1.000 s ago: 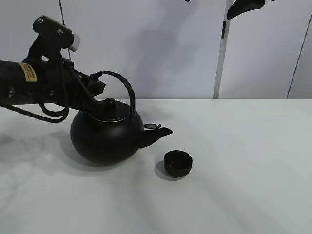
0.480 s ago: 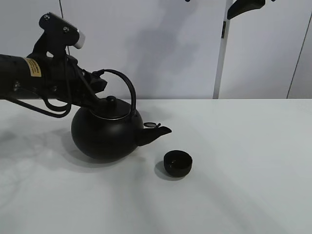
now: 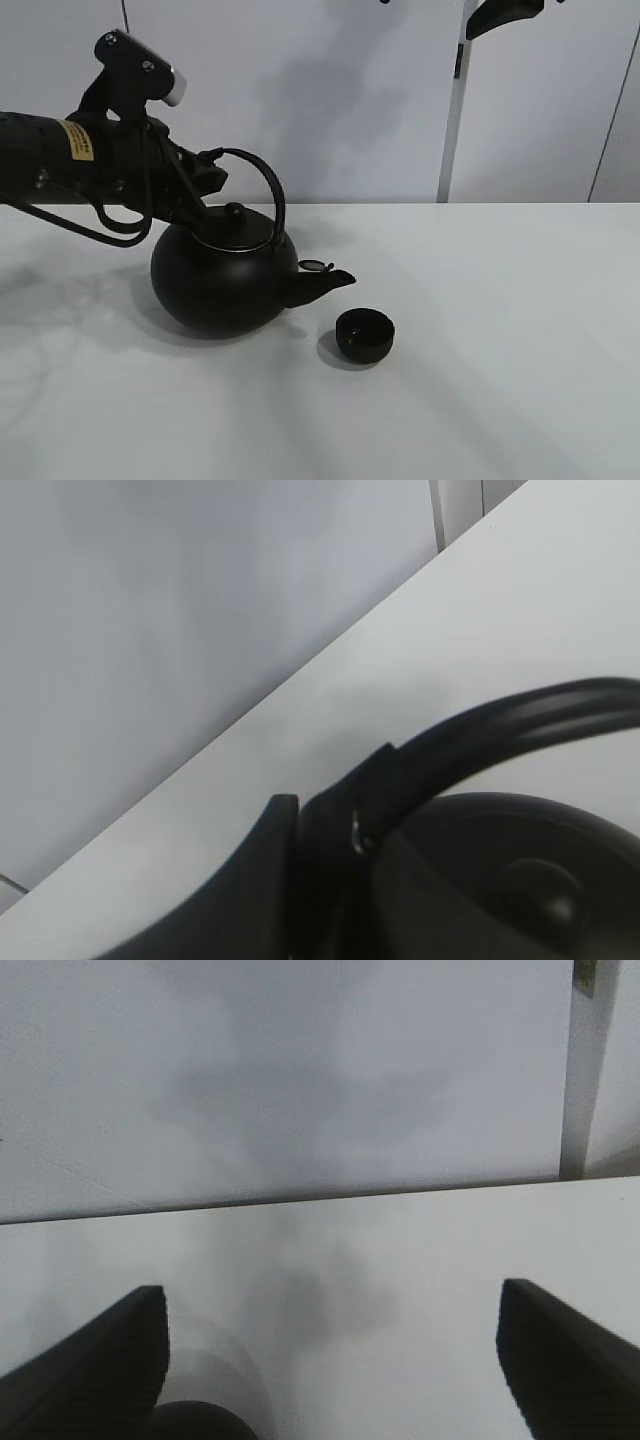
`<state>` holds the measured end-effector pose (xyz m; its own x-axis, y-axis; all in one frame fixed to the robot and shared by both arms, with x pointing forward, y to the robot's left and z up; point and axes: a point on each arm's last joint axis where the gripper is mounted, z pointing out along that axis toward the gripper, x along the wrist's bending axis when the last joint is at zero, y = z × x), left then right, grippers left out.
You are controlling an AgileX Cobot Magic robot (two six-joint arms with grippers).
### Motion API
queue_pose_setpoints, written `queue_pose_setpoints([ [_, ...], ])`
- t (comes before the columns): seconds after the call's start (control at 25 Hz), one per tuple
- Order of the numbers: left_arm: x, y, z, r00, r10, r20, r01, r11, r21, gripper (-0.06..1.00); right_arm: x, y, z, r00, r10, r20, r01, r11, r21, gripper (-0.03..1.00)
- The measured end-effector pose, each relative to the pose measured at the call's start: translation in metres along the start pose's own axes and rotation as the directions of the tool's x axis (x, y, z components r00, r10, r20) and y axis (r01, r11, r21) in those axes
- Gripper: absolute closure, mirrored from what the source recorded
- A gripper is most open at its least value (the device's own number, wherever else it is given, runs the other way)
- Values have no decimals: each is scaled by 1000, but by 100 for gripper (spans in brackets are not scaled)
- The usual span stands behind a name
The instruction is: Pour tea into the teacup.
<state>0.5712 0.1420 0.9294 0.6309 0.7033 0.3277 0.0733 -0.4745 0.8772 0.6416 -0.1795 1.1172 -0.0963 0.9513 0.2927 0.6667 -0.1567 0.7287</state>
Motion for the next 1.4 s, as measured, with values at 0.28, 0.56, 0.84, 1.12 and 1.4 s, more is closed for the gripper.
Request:
queue_pose_setpoints([
  [0.28,0,1,0,1000,1,-1,-1,1000,-3,84,0,0,0,1000,0,0,0,1000,-1,36],
  [0.56,-1,4,2,1000,10,6,-10,1000,-6,84,0,0,0,1000,0,0,0,1000,-2,36],
  [0.84,-2,6,4,1000,21,13,-21,1000,2,84,0,0,0,1000,0,-1,0,1000,-3,36],
  [1.12,-5,7,4,999,41,23,-41,999,5,84,0,0,0,1000,0,-1,0,1000,-3,36],
  [1.4,-6,8,4,998,55,26,-55,998,4,84,0,0,0,1000,0,-1,0,1000,-4,36],
])
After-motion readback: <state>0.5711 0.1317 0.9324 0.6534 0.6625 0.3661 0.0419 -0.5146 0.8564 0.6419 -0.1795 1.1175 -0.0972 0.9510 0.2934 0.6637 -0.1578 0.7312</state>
